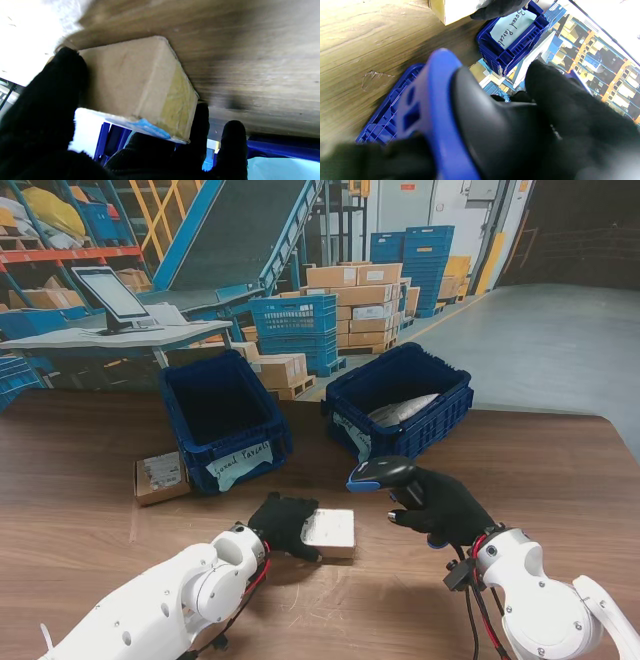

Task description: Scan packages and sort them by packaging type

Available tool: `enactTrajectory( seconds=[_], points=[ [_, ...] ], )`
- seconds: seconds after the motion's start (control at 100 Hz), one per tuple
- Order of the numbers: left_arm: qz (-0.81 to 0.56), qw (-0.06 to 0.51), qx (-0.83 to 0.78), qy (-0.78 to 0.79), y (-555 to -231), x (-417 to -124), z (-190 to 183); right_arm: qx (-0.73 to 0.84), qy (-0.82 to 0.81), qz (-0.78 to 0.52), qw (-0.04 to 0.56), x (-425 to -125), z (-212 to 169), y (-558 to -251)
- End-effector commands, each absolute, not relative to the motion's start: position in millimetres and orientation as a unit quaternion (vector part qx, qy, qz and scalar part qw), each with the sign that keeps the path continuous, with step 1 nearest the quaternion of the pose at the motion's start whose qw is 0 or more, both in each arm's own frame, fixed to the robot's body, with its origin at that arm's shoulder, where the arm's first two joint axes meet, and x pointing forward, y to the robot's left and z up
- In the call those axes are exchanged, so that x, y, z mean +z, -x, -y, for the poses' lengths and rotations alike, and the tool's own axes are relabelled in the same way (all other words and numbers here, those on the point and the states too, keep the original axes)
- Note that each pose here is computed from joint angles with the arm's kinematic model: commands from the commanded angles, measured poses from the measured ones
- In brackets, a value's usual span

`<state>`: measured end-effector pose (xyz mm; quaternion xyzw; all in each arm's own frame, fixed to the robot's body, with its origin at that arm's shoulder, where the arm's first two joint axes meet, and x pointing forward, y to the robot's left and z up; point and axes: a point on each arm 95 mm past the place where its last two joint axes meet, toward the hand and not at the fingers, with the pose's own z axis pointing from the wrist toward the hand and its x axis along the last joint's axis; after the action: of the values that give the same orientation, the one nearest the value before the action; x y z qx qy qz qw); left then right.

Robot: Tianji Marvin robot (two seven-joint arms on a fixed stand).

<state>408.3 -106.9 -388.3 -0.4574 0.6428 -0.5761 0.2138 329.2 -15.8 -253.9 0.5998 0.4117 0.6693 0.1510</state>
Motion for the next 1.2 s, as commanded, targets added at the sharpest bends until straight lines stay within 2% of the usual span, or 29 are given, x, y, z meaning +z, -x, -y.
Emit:
enactTrajectory(
  seconds=[0.0,0.22,0.49,0.66,1.19],
  points=[
    [-0.653,0.197,-0.556,0.475,-397.0,-409.0,105.5,0.669,-0.6,-0.415,0.142,-254.9,11.8,-327.2],
    [-0.633,0.204,-0.576,0.476,-397.5,-408.6,104.6,0.668,-0.601,-0.416,0.139,-256.4,10.6,-326.8],
    [-0.608,0.213,-0.593,0.482,-396.3,-390.4,100.1,0.67,-0.6,-0.415,0.138,-256.7,7.6,-327.7],
    [-0.585,0.221,-0.601,0.498,-394.9,-368.5,92.0,0.67,-0.598,-0.418,0.139,-256.9,5.2,-327.9],
    [-0.51,0.294,-0.621,0.518,-402.0,-281.7,53.4,0.674,-0.589,-0.425,0.129,-260.2,-10.0,-333.6]
  ],
)
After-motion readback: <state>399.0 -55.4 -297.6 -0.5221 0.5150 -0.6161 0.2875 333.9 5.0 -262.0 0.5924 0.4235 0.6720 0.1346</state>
